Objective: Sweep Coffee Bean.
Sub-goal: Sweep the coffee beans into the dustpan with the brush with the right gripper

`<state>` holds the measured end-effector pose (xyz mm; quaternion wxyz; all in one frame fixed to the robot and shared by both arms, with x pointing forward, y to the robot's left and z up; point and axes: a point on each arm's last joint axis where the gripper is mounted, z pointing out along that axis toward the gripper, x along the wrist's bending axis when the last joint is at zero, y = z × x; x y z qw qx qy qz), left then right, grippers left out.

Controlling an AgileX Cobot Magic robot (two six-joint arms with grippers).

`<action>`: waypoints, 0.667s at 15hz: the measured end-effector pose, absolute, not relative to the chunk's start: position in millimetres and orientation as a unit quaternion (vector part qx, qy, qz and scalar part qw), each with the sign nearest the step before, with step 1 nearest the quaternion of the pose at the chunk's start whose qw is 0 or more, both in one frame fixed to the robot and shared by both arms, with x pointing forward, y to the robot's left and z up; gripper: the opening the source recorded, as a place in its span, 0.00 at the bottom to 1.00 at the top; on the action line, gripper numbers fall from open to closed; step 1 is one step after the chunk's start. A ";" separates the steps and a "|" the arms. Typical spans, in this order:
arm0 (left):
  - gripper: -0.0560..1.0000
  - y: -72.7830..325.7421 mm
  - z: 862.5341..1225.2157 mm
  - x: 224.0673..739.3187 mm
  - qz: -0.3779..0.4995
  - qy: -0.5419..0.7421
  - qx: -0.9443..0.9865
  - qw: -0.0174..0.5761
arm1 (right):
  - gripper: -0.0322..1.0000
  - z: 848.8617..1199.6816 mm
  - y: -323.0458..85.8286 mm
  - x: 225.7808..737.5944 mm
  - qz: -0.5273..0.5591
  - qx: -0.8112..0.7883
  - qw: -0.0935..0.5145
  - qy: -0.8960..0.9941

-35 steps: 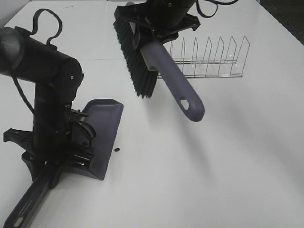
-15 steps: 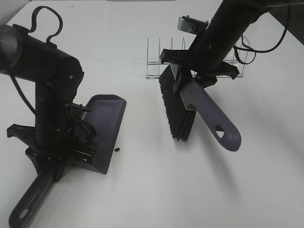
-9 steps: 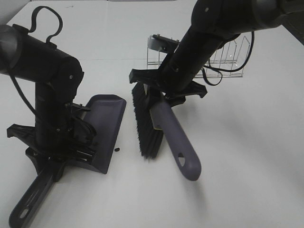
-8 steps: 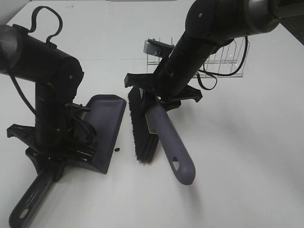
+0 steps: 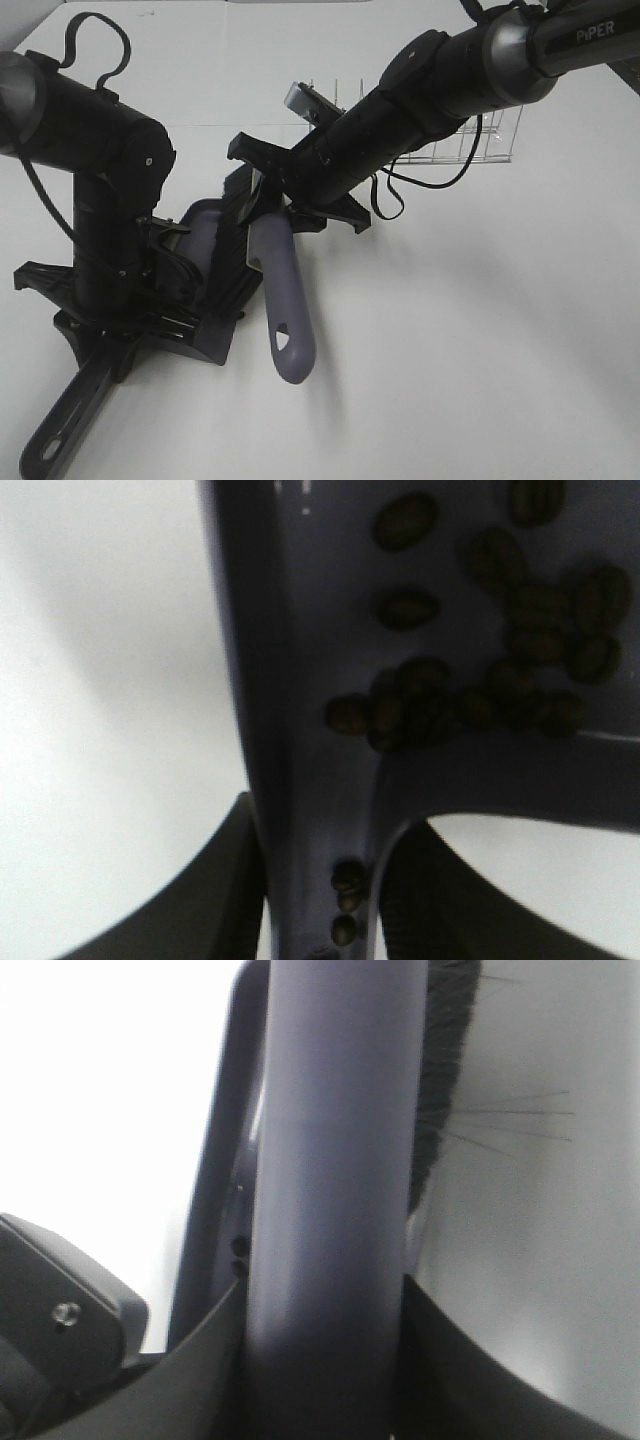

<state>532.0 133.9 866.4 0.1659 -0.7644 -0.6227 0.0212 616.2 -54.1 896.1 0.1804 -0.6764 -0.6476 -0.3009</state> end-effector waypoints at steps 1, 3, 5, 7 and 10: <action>0.30 133.9 866.4 532.0 0.021 -0.623 -0.764 0.166 | 0.29 898.2 -51.5 617.3 -0.318 -0.671 0.189 -0.642; 0.30 133.9 866.4 532.1 0.021 -0.623 -0.764 0.165 | 0.29 905.6 -48.2 619.0 -0.348 -0.657 0.196 -0.640; 0.30 133.9 866.4 532.1 0.021 -0.623 -0.764 0.165 | 0.29 919.1 -48.8 618.5 -0.363 -0.642 0.184 -0.650; 0.30 133.9 866.4 532.1 0.021 -0.623 -0.764 0.165 | 0.29 931.1 -51.7 616.9 -0.364 -0.622 0.161 -0.674; 0.30 133.9 866.4 532.1 0.021 -0.623 -0.764 0.165 | 0.29 940.2 -62.5 612.8 -0.323 -0.602 0.104 -0.723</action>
